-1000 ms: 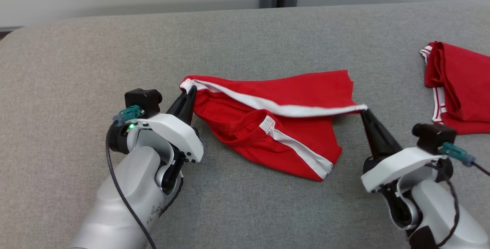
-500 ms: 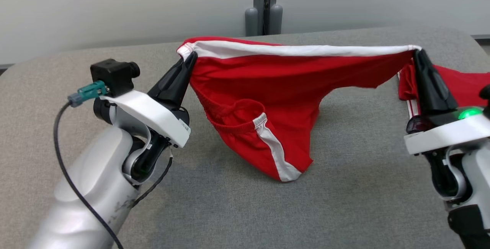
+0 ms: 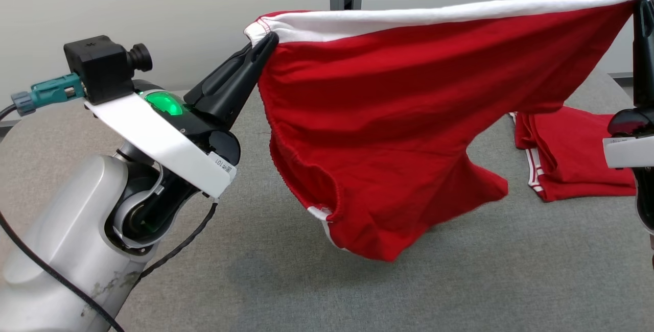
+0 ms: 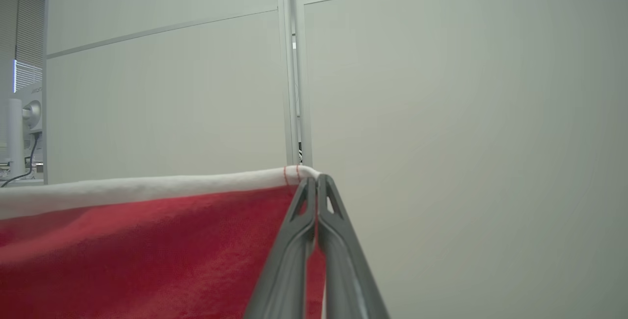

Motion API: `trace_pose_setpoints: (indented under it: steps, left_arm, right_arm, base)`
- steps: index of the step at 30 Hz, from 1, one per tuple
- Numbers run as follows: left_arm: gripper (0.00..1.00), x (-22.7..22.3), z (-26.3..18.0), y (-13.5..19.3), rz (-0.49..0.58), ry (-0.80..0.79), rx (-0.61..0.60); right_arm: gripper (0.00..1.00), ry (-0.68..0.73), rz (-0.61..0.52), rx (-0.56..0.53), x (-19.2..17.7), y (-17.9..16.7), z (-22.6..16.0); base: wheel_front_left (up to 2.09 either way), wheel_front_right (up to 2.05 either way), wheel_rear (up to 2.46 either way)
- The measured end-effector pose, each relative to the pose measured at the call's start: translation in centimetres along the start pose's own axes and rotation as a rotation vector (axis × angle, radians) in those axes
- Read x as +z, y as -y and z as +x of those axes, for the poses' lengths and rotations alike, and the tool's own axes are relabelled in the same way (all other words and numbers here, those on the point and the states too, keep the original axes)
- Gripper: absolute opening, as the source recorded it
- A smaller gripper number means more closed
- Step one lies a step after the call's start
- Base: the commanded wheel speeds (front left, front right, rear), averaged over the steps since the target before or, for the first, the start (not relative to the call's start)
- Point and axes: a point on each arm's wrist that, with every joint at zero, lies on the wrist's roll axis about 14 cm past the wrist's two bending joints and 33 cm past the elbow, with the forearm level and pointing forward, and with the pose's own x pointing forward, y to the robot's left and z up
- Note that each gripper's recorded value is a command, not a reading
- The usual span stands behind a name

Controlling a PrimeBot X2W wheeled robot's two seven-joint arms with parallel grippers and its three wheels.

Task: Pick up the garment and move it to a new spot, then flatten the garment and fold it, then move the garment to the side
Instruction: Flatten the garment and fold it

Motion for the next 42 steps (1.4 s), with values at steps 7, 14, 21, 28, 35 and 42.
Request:
trace_pose_setpoints:
  steps: [7, 14, 21, 28, 35, 42]
  left_arm:
    - [0.00, -0.4, 2.9, -1.5, 0.107, -0.055, -0.007]
    - [0.00, 1.9, 9.5, -4.9, 0.399, 0.024, -0.044]
    - [0.00, 2.0, 14.2, -10.7, 0.667, 0.045, -0.060]
    - [0.00, -0.7, 18.0, -14.5, 0.824, 0.076, -0.150]
    - [0.00, -13.3, 14.4, -19.4, 0.643, -0.080, -0.169]
    - [0.00, -15.7, 10.2, -16.4, 0.529, -0.107, -0.216]
  right_arm:
    - [0.00, -0.061, -0.020, 0.029, -2.6, -0.1, 2.7]
    - [0.00, -0.068, -0.049, 0.085, -4.7, -0.8, 10.9]
    - [0.00, -0.008, -0.072, 0.089, -5.7, -0.1, 18.0]
    - [0.00, -0.030, -0.103, 0.091, -12.5, 1.5, 20.5]
    - [0.00, -0.277, -0.066, 0.108, -25.7, 2.6, 14.9]
    - [0.00, -0.342, -0.049, 0.079, -26.4, 4.1, 9.9]
  base:
    - [0.00, 0.00, 0.00]
    - [0.00, 0.00, 0.00]
    - [0.00, 0.00, 0.00]
    - [0.00, 0.00, 0.00]
    - [0.00, 0.00, 0.00]
    - [0.00, 0.00, 0.00]
